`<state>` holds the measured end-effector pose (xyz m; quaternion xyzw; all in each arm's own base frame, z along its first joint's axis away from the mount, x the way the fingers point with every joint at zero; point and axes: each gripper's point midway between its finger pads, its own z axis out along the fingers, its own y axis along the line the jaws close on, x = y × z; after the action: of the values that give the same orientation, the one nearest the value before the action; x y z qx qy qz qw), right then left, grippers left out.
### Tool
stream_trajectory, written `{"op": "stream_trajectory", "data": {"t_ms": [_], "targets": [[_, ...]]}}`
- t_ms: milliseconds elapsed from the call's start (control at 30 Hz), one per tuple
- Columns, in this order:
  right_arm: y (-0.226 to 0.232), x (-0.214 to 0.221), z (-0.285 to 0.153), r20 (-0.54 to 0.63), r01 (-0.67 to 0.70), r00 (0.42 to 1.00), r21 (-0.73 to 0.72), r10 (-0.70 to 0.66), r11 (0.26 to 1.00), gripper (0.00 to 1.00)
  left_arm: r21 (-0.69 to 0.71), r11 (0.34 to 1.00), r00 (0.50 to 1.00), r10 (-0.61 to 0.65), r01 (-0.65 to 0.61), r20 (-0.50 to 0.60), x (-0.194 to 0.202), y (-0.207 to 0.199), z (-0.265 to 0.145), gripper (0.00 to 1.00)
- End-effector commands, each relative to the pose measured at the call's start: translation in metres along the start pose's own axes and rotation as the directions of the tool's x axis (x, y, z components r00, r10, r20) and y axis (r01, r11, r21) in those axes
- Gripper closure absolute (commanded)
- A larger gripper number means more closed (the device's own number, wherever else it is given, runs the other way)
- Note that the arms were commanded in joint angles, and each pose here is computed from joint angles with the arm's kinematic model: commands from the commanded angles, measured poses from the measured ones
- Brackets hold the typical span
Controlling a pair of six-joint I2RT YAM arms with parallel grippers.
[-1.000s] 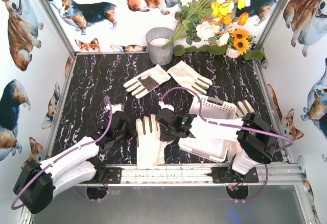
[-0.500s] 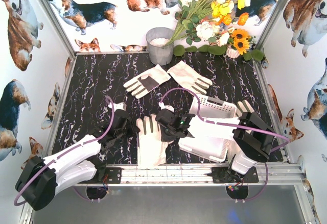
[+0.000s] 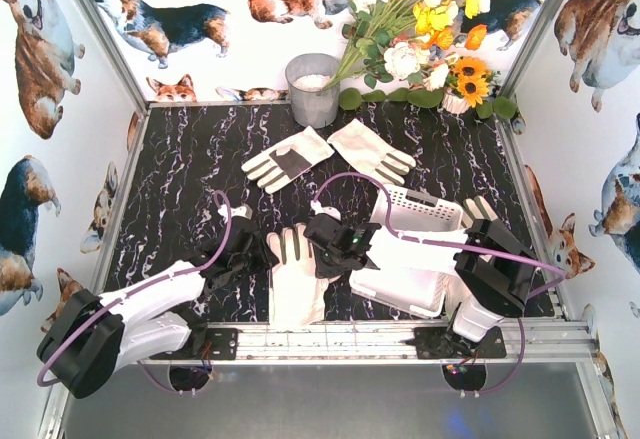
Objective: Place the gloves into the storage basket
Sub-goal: Pair the glove with the glove.
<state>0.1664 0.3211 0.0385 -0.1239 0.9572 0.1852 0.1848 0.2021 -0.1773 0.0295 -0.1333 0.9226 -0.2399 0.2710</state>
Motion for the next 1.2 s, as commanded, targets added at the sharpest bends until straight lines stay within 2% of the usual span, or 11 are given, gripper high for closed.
{"op": "stream_trajectory", "data": {"t_ms": [0, 433, 500, 633, 700, 1167], "targets": [[0.013, -0.015, 0.0, 0.045, -0.017, 0.999, -0.042, 0.018, 0.999, 1.0, 0.034, 0.999, 1.0, -0.023, 0.023, 0.01, -0.002, -0.005, 0.002, 0.78], [0.013, -0.013, 0.003, 0.036, -0.022, 0.999, -0.042, 0.024, 0.999, 1.0, 0.091, 0.995, 0.999, -0.029, 0.031, -0.022, 0.007, -0.011, 0.006, 0.77], [0.013, -0.013, 0.002, 0.037, -0.022, 0.999, -0.045, 0.024, 0.999, 1.0, 0.094, 0.995, 0.999, -0.026, 0.028, -0.018, 0.006, -0.012, 0.005, 0.81], [0.015, -0.016, -0.002, 0.045, -0.022, 0.999, -0.051, 0.025, 0.998, 1.0, 0.092, 0.996, 1.0, -0.012, 0.012, 0.006, 0.0, -0.012, 0.001, 0.97], [0.016, -0.017, -0.005, 0.05, -0.023, 0.998, -0.057, 0.025, 0.998, 1.0, 0.091, 0.996, 1.0, -0.005, 0.003, 0.028, -0.004, -0.013, -0.002, 1.0], [0.027, -0.029, -0.021, 0.083, -0.024, 0.996, -0.092, 0.032, 0.995, 1.0, 0.063, 0.997, 0.994, 0.028, -0.034, 0.103, -0.025, -0.015, -0.021, 1.0]]}}
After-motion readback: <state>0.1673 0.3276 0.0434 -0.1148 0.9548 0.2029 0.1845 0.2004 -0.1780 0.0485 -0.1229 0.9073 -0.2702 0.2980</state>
